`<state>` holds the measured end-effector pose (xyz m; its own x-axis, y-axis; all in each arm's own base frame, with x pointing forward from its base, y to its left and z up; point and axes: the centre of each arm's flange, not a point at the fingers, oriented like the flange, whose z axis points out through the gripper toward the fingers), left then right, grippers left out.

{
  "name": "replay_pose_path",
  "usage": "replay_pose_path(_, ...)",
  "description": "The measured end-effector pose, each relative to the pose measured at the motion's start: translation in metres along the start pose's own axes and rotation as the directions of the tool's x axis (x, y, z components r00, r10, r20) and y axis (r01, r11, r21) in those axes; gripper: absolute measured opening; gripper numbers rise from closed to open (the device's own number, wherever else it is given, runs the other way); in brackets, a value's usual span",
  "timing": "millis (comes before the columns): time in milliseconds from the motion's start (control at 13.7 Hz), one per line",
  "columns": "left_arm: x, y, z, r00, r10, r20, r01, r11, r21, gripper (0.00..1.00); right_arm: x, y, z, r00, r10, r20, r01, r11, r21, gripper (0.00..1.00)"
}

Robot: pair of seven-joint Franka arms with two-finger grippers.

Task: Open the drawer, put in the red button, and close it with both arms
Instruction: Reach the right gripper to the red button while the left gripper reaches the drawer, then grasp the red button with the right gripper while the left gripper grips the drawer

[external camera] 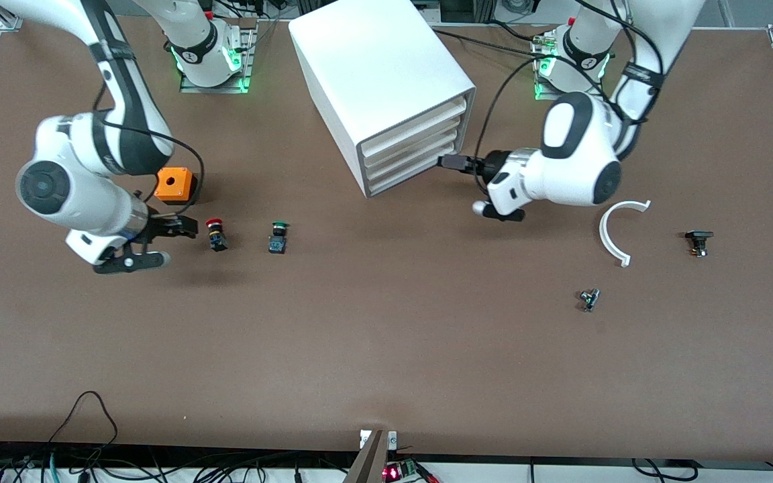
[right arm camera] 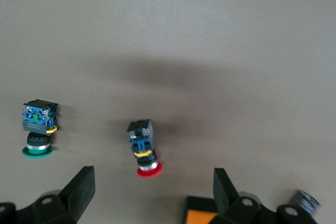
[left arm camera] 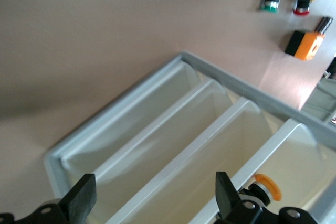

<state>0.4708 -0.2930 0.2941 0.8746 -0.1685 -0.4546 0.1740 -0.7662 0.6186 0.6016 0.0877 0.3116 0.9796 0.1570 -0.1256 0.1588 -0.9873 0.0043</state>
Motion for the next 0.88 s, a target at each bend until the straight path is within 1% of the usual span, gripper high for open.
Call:
replay_pose_path(146, -0.006, -0.018, 0.031, 1.0, 0.014, 0.023, -0.013, 0.998, -0.065, 1.0, 0.001, -0.01, 0.029, 0.999, -0.049, -0.002, 0.049, 0.999, 0.006, 1.0)
replay_pose_path(293, -0.011, -0.04, 0.05, 0.998, 0.038, 0.046, -0.033, 0.994, -0.108, 0.98, -0.002, -0.012, 0.051, 0.994, -0.107, -0.001, 0.107, 0.994, 0.009, 1.0)
replay_pose_path(366, -0.012, -0.047, 0.056, 0.998, 0.044, 0.055, -0.037, 0.993, -0.116, 0.93, -0.003, -0.012, 0.059, 0.993, -0.12, -0.001, 0.12, 0.993, 0.01, 1.0)
replay_pose_path(439, -0.014, -0.05, 0.061, 0.997, 0.047, 0.064, -0.039, 0.992, -0.118, 0.93, -0.006, -0.012, 0.067, 0.992, -0.125, -0.003, 0.125, 0.992, 0.01, 1.0)
replay_pose_path(512, -0.016, -0.051, 0.065, 0.996, 0.047, 0.072, -0.038, 0.992, -0.118, 0.85, -0.008, -0.013, 0.074, 0.991, -0.13, -0.007, 0.13, 0.991, 0.011, 1.0)
replay_pose_path(585, -0.019, -0.05, 0.07, 0.996, 0.047, 0.081, -0.036, 0.992, -0.121, 0.81, -0.011, -0.015, 0.083, 0.99, -0.138, -0.012, 0.139, 0.99, 0.012, 1.0)
replay_pose_path(732, -0.025, -0.046, 0.079, 0.994, 0.045, 0.098, -0.032, 0.991, -0.128, 0.8, -0.017, -0.023, 0.102, 0.988, -0.155, -0.029, 0.155, 0.988, 0.016, 1.0)
replay_pose_path(878, -0.025, -0.047, 0.081, 0.994, 0.041, 0.1, -0.027, 0.991, -0.13, 0.79, -0.024, -0.027, 0.115, 0.986, -0.161, -0.038, 0.161, 0.987, 0.018, 1.0)
